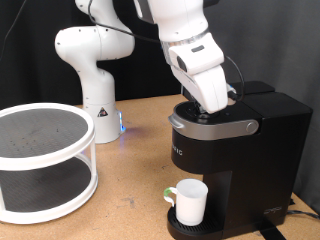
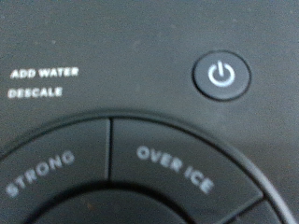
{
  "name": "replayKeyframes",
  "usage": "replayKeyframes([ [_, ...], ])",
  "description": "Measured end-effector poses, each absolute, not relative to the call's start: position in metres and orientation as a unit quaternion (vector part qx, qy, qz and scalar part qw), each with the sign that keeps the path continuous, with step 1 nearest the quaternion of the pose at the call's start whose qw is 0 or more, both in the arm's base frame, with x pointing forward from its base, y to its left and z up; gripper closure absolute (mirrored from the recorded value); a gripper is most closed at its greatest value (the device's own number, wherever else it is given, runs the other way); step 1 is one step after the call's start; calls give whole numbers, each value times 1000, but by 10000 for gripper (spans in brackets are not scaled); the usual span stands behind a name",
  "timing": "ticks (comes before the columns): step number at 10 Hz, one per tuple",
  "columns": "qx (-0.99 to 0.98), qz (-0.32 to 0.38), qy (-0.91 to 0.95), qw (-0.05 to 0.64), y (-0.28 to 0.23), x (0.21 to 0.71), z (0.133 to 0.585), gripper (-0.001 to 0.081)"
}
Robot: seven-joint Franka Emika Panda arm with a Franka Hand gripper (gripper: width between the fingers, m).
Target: Make a cup of coffee with the keurig machine
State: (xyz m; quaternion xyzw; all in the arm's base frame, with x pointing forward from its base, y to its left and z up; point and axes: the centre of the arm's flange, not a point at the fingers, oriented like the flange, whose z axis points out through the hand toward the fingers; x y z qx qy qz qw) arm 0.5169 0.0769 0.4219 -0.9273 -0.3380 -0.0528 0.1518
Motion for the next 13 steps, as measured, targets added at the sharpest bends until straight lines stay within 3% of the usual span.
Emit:
replayKeyframes([
  [8,-929,-5,-313,198,65,535,419,805],
  [13,-925,-27,-325,196,65,535,420,805],
])
